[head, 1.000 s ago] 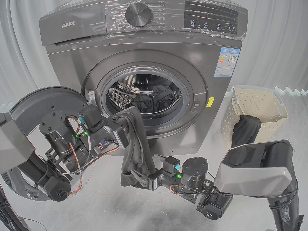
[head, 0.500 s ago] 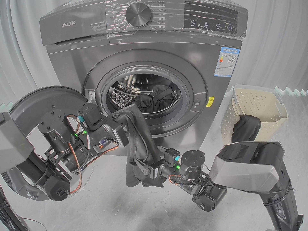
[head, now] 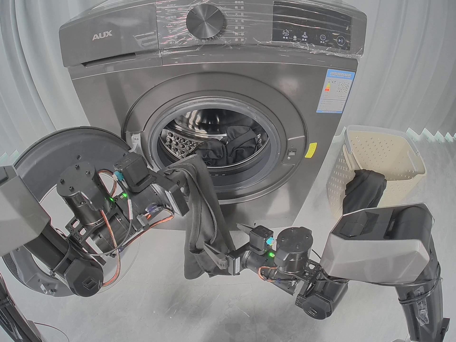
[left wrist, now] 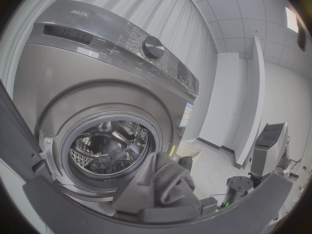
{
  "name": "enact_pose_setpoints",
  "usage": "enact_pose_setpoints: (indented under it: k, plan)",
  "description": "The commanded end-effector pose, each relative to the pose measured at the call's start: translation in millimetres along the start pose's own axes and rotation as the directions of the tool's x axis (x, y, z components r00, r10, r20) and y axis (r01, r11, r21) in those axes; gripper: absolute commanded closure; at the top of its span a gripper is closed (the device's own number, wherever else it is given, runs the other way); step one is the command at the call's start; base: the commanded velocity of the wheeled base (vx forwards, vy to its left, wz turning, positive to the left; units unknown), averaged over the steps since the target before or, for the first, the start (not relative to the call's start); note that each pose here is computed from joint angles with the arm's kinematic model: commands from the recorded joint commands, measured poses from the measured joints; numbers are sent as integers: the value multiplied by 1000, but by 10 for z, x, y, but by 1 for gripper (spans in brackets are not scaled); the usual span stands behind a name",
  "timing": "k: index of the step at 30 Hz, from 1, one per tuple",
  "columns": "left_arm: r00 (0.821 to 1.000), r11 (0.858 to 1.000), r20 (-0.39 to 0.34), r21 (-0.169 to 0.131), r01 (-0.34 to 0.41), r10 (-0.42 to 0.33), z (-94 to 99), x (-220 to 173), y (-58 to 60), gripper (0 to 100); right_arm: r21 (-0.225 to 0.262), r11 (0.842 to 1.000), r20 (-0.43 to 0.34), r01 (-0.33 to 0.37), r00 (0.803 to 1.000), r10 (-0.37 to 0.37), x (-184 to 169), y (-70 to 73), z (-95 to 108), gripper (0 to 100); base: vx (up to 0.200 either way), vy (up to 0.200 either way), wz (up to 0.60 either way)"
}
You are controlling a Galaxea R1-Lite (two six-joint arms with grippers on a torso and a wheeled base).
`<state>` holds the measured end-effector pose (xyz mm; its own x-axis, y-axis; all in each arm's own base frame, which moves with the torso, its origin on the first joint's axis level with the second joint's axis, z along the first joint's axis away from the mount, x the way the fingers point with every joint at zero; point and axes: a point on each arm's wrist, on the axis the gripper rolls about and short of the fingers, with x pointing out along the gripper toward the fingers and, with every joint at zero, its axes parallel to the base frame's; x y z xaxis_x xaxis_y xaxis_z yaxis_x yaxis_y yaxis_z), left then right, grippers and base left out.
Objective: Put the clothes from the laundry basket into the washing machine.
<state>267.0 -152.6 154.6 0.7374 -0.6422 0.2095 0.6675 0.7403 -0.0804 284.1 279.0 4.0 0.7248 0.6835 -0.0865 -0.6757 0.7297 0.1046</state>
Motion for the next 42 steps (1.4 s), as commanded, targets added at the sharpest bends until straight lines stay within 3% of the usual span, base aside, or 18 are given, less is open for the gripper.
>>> enact_pose_setpoints:
  k: [1,11,15,25,35,42]
  plan:
    - [1000,1000,1,0,0,0,0,2,-2,100,0,1000,-57,-17,998,17,-200,8,2,0,0,0,0]
    - [1000,1000,6,2,1,-1,21,-5,-1,100,-6,1000,-105,-25,994,24,-160,-22,-201,0,0,0,0]
    - [1000,1000,6,1,2,-2,20,-4,-6,100,-18,1000,-117,-10,993,8,-56,-97,-360,0,0,0,0]
    - [1000,1000,13,1,11,-11,45,-10,-34,100,-26,1000,31,14,999,-13,378,-239,-207,0,0,0,0]
    - [999,1000,35,6,18,-18,117,-26,-52,100,-28,999,62,-28,998,30,524,-186,-246,0,0,0,0]
    - [999,1000,35,3,18,-18,119,-30,-53,100,-26,1000,62,-14,998,16,604,-189,-361,0,0,0,0]
